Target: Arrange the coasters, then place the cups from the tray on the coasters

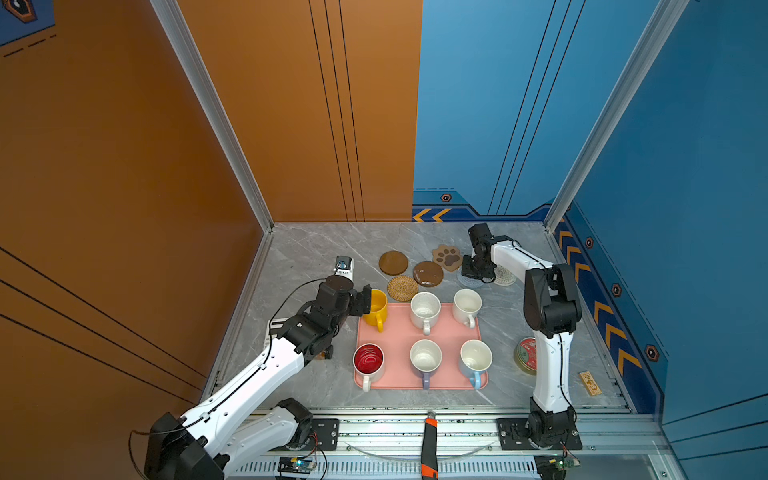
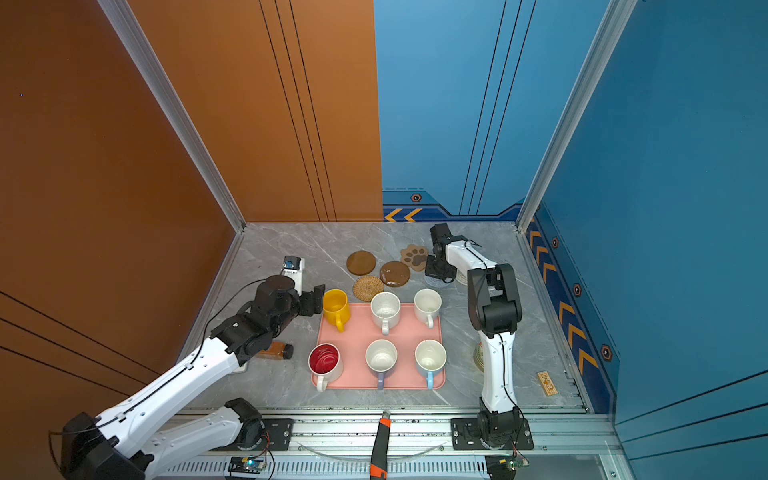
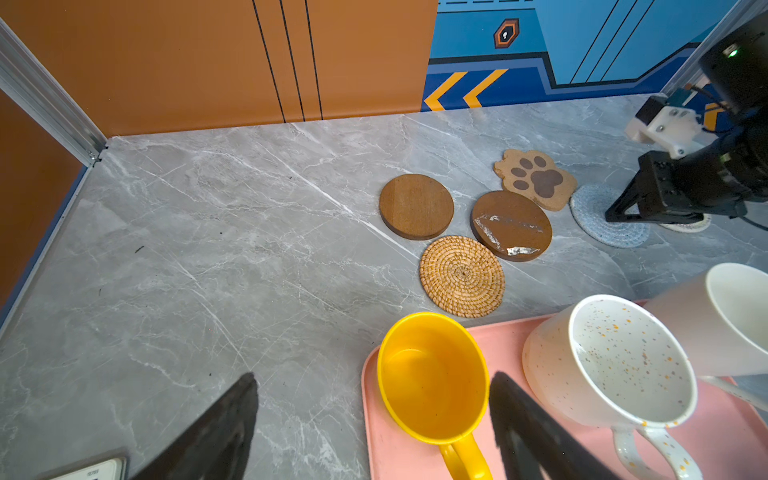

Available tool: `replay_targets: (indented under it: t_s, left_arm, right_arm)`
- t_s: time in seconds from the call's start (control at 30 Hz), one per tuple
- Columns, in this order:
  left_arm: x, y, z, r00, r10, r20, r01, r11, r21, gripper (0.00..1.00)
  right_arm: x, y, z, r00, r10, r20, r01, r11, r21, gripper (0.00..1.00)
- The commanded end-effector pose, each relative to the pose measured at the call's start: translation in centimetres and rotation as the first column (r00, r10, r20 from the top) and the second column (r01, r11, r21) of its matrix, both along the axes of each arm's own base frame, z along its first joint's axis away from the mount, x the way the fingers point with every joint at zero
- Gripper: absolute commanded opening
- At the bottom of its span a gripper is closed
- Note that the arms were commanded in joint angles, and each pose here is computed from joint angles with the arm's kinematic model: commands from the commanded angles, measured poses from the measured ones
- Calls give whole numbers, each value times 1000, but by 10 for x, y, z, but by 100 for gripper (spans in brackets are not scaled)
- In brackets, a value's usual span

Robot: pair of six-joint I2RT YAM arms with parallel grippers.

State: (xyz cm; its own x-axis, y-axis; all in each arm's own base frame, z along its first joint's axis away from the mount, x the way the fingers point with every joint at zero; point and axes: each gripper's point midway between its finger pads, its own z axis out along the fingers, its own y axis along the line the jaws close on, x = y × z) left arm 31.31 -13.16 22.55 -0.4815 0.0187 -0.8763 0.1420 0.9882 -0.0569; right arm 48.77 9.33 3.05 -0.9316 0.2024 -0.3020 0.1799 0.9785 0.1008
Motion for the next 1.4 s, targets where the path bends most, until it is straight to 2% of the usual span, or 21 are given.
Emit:
replay_targets:
  t_s: [0.0, 0.4, 0.63, 0.67, 0.73, 0.93, 1.0, 1.03, 1.1, 1.37]
  left_arm:
    - [-5, 5, -1, 1000, 18, -3, -18, 1000, 16, 87]
    - [-3, 2, -3, 1000, 11, -10, -11, 1000, 16, 87]
    - [1, -1, -4, 1000, 1, -11, -1, 1000, 21, 87]
    - [3, -3, -2, 1000, -4, -9, 5, 1000, 26, 83]
    - [8, -6, 1, 1000, -15, -10, 16, 999, 46, 82]
    - [37, -25, 22, 997, -65, -44, 71, 987, 142, 85]
    - [51, -35, 26, 993, -94, -69, 105, 978, 180, 85]
    - [57, -40, 28, 991, -106, -79, 120, 974, 194, 90]
    - [75, -50, 32, 989, -111, -101, 131, 966, 221, 92]
    - [144, -88, 11, 964, -123, -236, 203, 915, 350, 93]
  right_arm:
    - [-12, -9, -5, 999, -23, -45, 22, 1000, -23, 7]
    - [-28, -33, -3, 996, -59, -63, 58, 998, -23, 6]
    - [-22, -20, -1, 998, -37, -55, 39, 999, 30, 7]
    - [-19, -18, 2, 998, -33, -47, 35, 999, 41, 7]
    - [-13, -13, 11, 999, -27, -25, 28, 998, 59, 7]
    - [3, -1, 53, 996, -33, 79, 24, 994, 108, 22]
    - [9, 3, 83, 987, -42, 153, 22, 991, 129, 30]
    - [10, 5, 92, 983, -42, 177, 18, 991, 135, 33]
    - [12, 9, 113, 973, -46, 228, 14, 990, 140, 40]
    - [-11, 28, 163, 915, -125, 383, 45, 977, 210, 45]
